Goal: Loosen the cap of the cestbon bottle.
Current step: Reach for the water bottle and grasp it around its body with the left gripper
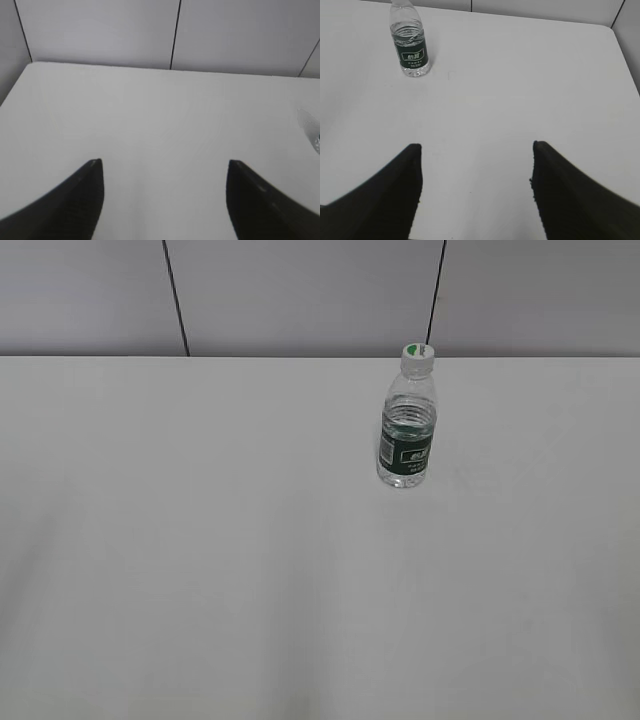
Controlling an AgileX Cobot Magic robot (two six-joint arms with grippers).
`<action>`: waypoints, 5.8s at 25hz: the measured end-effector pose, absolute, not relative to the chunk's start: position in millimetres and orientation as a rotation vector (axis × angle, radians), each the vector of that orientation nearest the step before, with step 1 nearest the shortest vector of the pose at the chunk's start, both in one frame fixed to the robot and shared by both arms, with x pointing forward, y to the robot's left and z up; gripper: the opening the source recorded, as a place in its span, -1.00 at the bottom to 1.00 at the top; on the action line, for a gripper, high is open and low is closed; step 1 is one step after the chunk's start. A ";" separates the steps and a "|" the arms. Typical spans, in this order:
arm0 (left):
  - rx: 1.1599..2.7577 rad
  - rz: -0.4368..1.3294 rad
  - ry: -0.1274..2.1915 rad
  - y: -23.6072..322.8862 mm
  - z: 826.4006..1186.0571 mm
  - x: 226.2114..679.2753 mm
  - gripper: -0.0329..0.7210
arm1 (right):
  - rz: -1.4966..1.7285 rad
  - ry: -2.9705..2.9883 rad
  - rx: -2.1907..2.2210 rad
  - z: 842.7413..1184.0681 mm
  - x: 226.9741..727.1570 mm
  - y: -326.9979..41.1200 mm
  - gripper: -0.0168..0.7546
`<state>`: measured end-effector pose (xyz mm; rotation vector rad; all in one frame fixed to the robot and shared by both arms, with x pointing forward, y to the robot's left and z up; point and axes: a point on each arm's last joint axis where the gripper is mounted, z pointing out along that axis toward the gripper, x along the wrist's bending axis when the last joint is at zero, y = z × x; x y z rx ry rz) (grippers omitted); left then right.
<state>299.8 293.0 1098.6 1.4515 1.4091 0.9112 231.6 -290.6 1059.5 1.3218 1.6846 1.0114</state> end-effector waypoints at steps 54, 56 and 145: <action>1.827 0.237 0.375 117.2 881.5 621.6 0.63 | 1.011 1.685 1.322 1059.5 231.6 -290.6 0.40; 1.823 0.199 0.356 112.7 875.3 629.6 0.62 | 1.012 1.684 1.322 1059.6 231.6 -290.6 0.40; 1.758 0.066 0.337 8.9 835.8 644.1 0.93 | 1.012 1.684 1.322 1059.6 231.6 -290.6 0.40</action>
